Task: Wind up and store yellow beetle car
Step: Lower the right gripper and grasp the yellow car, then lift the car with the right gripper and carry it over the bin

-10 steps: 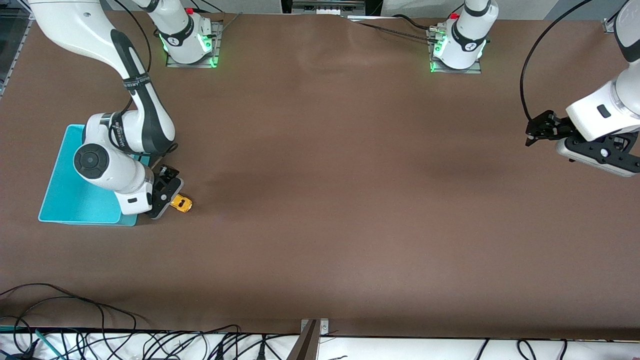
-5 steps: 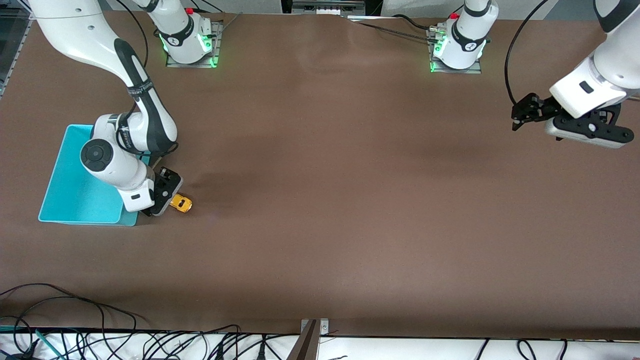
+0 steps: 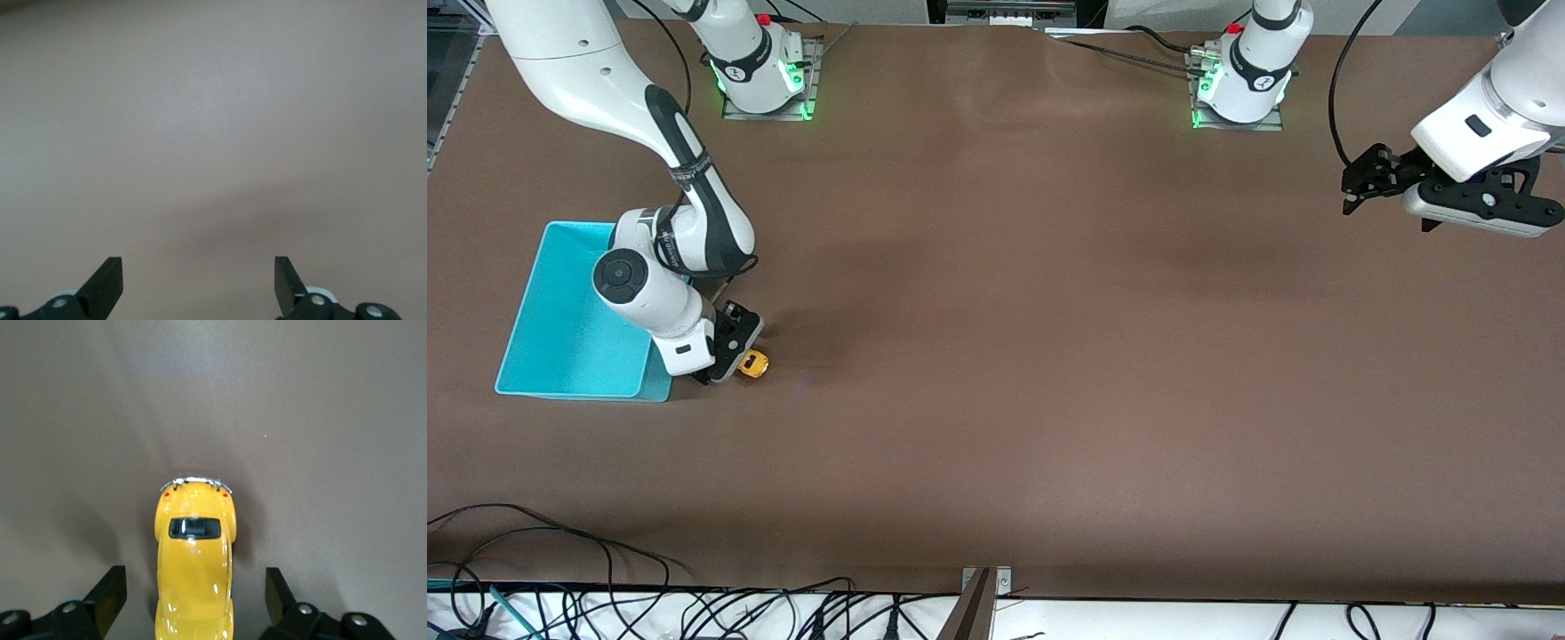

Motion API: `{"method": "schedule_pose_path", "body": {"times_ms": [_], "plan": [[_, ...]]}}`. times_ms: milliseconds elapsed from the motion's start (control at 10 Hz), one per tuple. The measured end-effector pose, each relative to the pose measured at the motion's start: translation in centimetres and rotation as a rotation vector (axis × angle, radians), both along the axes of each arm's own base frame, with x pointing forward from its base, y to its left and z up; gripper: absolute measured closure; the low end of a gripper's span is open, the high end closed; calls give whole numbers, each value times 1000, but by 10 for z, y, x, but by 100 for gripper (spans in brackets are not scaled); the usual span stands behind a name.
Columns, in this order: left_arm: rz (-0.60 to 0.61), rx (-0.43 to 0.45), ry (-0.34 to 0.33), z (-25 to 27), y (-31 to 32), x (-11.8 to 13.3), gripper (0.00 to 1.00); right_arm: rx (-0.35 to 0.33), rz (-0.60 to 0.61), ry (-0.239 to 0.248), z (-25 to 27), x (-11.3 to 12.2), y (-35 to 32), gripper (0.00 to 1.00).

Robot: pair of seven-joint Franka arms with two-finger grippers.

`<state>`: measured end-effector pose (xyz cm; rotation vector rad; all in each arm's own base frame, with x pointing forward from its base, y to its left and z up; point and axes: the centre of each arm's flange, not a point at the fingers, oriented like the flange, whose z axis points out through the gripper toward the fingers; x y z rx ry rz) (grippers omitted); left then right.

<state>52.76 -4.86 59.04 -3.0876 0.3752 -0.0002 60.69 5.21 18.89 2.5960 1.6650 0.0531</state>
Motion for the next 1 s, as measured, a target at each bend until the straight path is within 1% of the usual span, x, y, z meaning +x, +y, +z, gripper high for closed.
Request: {"method": "schedule_pose_path", "body": {"times_ms": [200,400,500,700,800,1000], "plan": [[-1,2,0,0,-1,0,0,4,6,-2,1,0,5,17],[6,-8,4,0,0,0,0,8,12,-3,2,0,9,49],[11,-15,8,-1,1,0,0,8,12,-5,3,0,9,55],[14,-19,9,-1,2,1,0,12,13,-27,19,4,11,55],[15,-19,10,-1,3,1,0,15,7,-38,41,7,14,55],[16,-19,11,-1,3,1,0,12,-48,-4,103,4,13,55]]}}
